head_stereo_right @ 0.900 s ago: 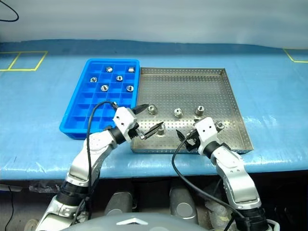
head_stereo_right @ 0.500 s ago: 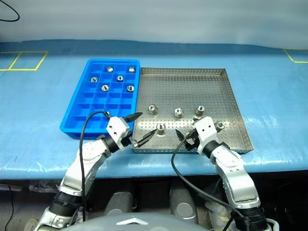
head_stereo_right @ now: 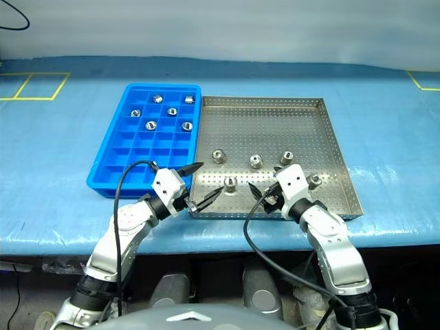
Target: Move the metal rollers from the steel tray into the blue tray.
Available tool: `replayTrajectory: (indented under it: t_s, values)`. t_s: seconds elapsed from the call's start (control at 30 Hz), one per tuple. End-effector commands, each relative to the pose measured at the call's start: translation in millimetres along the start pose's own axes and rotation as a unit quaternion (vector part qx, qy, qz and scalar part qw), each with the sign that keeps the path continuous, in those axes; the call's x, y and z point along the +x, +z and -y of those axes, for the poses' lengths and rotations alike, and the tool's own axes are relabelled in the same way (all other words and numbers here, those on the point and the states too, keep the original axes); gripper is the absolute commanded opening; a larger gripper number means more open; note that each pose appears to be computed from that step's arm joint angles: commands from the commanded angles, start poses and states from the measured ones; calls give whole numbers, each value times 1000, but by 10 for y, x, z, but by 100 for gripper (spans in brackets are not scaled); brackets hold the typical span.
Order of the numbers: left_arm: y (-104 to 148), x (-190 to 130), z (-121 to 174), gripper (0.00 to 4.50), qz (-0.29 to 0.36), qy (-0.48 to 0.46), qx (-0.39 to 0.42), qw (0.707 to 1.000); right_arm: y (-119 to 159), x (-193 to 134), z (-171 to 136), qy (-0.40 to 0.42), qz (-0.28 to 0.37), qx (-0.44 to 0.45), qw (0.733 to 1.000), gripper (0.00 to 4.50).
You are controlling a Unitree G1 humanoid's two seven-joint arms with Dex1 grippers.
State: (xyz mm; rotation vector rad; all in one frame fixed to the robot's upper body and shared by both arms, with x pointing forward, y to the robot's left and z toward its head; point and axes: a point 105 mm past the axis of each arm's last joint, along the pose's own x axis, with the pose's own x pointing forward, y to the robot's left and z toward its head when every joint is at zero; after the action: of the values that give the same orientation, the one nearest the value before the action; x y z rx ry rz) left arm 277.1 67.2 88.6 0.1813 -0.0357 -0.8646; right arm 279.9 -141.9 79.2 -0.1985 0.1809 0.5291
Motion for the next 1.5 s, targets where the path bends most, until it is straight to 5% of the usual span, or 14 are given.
replayTrajectory:
  t_s: [0.03,0.53,0.67,0.97,1.5]
  values:
    - [163,14,39,450,31,-7,15,999,117,0,-3,3,22,-13,1000,447]
    - [277,207,45,450,15,-9,18,1000,91,-15,3,-4,17,-17,1000,447]
    - [189,331,53,450,-66,-12,53,996,75,-16,-5,-5,13,-16,1000,447]
    - [180,538,63,450,-131,-7,20,991,59,-19,-12,-7,10,-15,1000,447]
    - [-240,613,266,450,-201,-15,35,979,23,-13,-47,-3,4,-19,1000,447]
